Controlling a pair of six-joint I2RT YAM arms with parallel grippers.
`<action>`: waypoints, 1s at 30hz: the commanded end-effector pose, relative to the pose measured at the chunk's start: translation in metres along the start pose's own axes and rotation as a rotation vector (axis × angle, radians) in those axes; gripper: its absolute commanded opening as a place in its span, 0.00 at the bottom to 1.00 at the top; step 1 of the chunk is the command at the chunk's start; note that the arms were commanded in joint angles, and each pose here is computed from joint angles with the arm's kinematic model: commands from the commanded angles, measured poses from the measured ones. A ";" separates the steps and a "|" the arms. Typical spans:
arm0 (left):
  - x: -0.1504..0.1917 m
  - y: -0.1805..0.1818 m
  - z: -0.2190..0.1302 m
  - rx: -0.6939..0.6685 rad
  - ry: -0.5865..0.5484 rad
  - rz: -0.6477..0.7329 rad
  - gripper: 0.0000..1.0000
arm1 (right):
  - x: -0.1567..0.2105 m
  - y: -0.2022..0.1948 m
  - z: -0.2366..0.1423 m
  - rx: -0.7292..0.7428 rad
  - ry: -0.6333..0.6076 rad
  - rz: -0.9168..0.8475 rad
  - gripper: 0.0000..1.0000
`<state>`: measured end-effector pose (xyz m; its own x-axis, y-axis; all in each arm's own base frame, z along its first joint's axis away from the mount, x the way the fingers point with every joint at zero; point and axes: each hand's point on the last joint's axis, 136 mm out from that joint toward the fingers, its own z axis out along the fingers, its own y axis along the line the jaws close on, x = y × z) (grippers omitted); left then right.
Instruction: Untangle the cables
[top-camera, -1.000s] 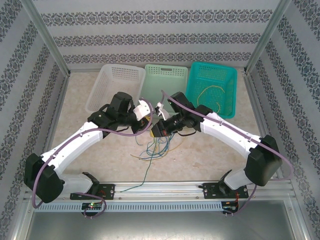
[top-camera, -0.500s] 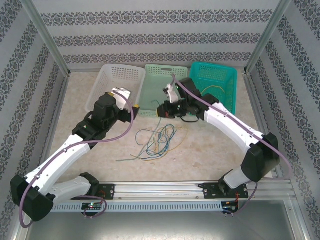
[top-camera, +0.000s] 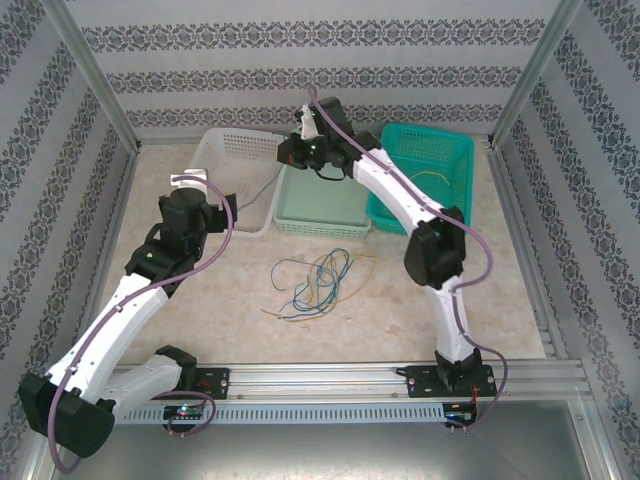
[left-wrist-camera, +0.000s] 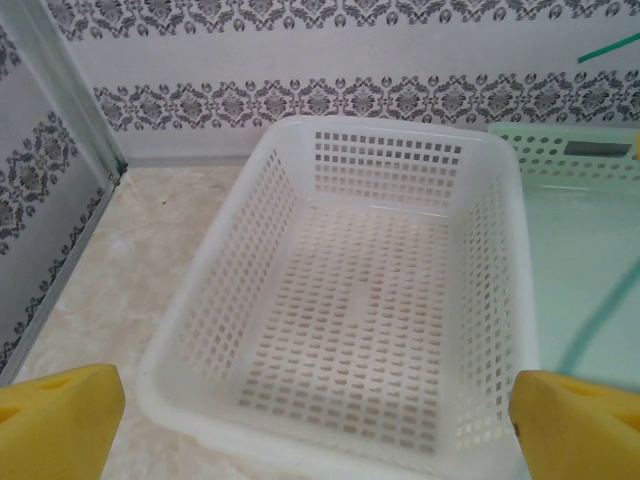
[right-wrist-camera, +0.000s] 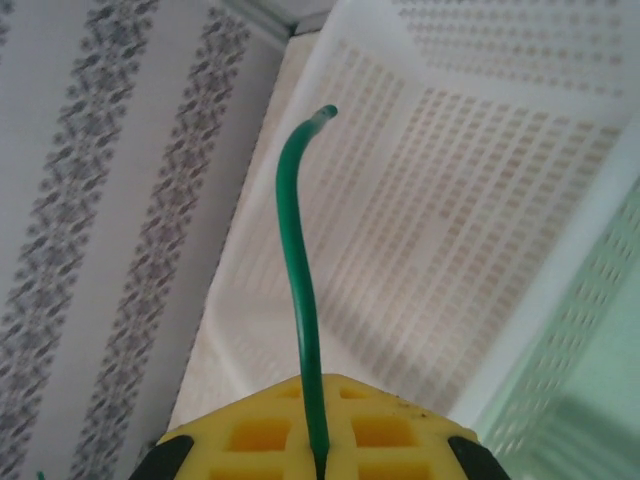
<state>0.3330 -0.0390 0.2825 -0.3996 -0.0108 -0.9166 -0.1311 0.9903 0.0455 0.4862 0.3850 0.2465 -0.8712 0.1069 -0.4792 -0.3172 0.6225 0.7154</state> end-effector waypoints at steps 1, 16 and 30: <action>0.004 0.014 -0.007 -0.038 0.005 -0.019 1.00 | -0.020 -0.020 0.010 0.082 -0.051 0.040 0.00; 0.016 0.005 0.010 0.010 0.058 -0.031 1.00 | -0.012 -0.056 0.070 0.119 -0.048 0.058 0.15; 0.021 0.010 0.009 0.006 0.075 -0.038 0.99 | -0.001 -0.049 0.088 0.068 -0.012 0.088 0.34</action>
<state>0.3368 -0.0330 0.2643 -0.4468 -0.0331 -0.8940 -0.1249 0.9918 0.0257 0.5384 0.4129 0.1720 -0.8784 0.1759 -0.4443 -0.2170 0.6815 0.6989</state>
